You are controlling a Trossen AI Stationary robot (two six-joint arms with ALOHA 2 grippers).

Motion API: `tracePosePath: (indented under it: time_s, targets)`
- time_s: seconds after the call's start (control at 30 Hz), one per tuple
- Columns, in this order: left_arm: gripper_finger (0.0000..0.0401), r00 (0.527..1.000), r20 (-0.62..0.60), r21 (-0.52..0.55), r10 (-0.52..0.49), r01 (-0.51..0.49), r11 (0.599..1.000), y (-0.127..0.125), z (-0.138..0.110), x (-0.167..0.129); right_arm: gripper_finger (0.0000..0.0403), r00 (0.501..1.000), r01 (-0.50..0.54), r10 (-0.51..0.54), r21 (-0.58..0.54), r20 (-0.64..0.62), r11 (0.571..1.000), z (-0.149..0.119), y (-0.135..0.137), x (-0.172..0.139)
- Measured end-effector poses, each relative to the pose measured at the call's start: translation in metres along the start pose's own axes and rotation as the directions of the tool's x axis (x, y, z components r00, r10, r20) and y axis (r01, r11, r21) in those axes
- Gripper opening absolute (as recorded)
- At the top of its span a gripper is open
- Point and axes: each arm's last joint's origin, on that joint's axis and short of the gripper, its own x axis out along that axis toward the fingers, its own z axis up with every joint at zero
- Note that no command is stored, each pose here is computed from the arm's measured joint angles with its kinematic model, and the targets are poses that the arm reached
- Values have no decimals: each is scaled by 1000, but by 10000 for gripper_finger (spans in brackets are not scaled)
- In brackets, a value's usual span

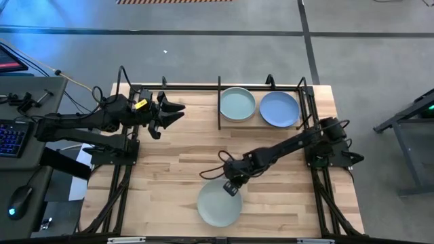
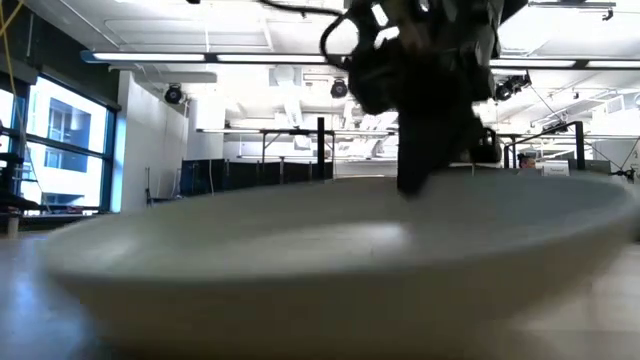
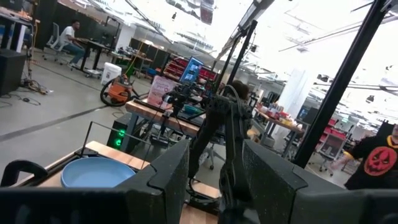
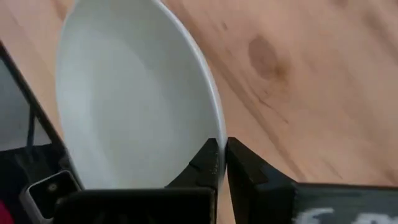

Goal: Place and stack plates onto a shelf
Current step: Stack the gray plate on top of the blue plate on the shelf

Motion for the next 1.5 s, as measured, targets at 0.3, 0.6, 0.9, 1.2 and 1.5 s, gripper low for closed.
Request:
tracePosePath:
  time_s: [0.3,0.6,0.9,1.2,1.5]
  targets:
    - [142,1000,0,0,0,0,1000,0,0,0,0,988,150,-148,-75,34,986,1,-21,-73]
    - [142,1000,15,0,-2,2,1000,0,1,0,0,983,125,-137,101,123,987,-30,-75,-122]
    - [142,999,40,-1,22,-21,1000,0,3,0,0,859,-137,-206,597,469,790,-77,-137,-155]
    - [142,999,40,1,23,-23,1000,0,3,0,0,720,-301,-351,725,599,619,-85,-152,-165]
    - [142,999,40,8,22,-23,1000,0,3,0,0,584,-343,-580,820,569,459,-98,-173,-170]
